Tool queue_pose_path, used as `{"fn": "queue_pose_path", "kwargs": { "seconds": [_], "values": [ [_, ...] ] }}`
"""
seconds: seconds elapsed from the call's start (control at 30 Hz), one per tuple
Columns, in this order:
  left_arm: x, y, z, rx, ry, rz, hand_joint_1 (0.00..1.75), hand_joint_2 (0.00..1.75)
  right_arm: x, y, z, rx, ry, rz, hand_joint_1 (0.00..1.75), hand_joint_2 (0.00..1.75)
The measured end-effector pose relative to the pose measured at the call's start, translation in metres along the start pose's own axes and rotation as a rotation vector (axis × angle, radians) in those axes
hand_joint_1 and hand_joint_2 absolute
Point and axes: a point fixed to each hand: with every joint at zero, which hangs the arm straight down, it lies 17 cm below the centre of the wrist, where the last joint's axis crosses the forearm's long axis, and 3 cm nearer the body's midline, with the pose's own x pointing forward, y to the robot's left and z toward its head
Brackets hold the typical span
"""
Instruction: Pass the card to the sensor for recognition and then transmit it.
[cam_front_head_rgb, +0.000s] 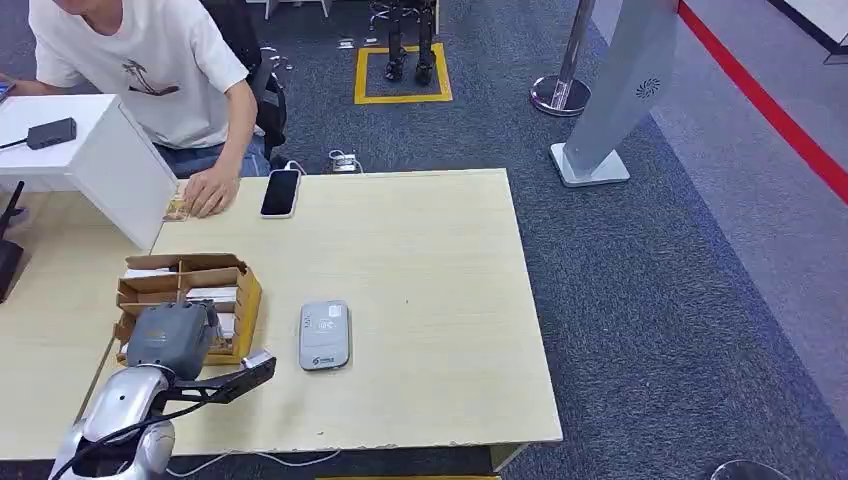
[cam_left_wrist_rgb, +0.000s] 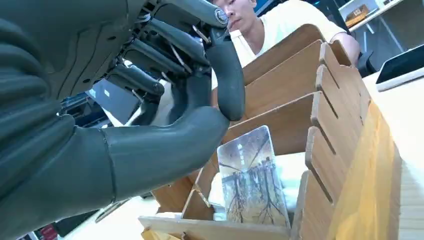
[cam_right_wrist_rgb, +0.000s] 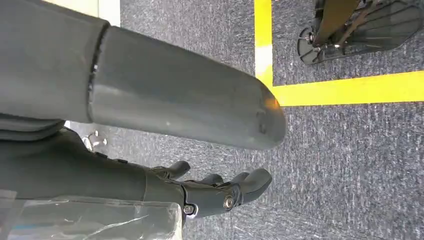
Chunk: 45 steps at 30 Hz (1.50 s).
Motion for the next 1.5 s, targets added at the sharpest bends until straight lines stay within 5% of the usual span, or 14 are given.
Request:
{"fn": "queue_pose_path", "kwargs": {
  "seconds": [0.57, 0.6, 0.67, 0.7, 0.9, 0.93, 1.5],
  "values": [
    [0.004, 0.004, -0.001, 0.013, -0.01, 0.006, 1.75, 1.75, 0.0, 0.0, 0.0, 0.0, 0.002, -0.004, 0.0, 0.0],
    [0.004, 0.004, -0.001, 0.014, -0.011, 0.006, 0.0, 1.75, 0.0, 0.0, 0.0, 0.0, 0.002, -0.005, 0.0, 0.0],
    [0.005, 0.005, -0.001, 0.016, -0.012, 0.007, 0.0, 1.75, 0.0, 0.0, 0.0, 0.0, 0.001, -0.008, 0.0, 0.0],
    [0.005, 0.006, -0.002, 0.019, -0.013, 0.008, 0.0, 0.0, 0.0, 0.0, 0.0, 0.0, 0.001, -0.01, 0.0, 0.0],
    [0.007, 0.015, -0.003, 0.044, -0.009, 0.013, 0.0, 0.0, 0.0, 0.0, 0.0, 0.0, 0.002, -0.015, 0.0, 0.0],
    [0.01, 0.018, -0.004, 0.051, -0.012, 0.024, 0.0, 1.75, 0.0, 0.0, 0.0, 0.001, 0.004, -0.018, 0.0, 0.0],
    [0.013, 0.038, -0.004, 0.095, -0.015, 0.036, 0.0, 1.75, 0.0, 0.0, 0.0, 0.001, 0.006, -0.029, 0.0, 0.0]
  ]
}}
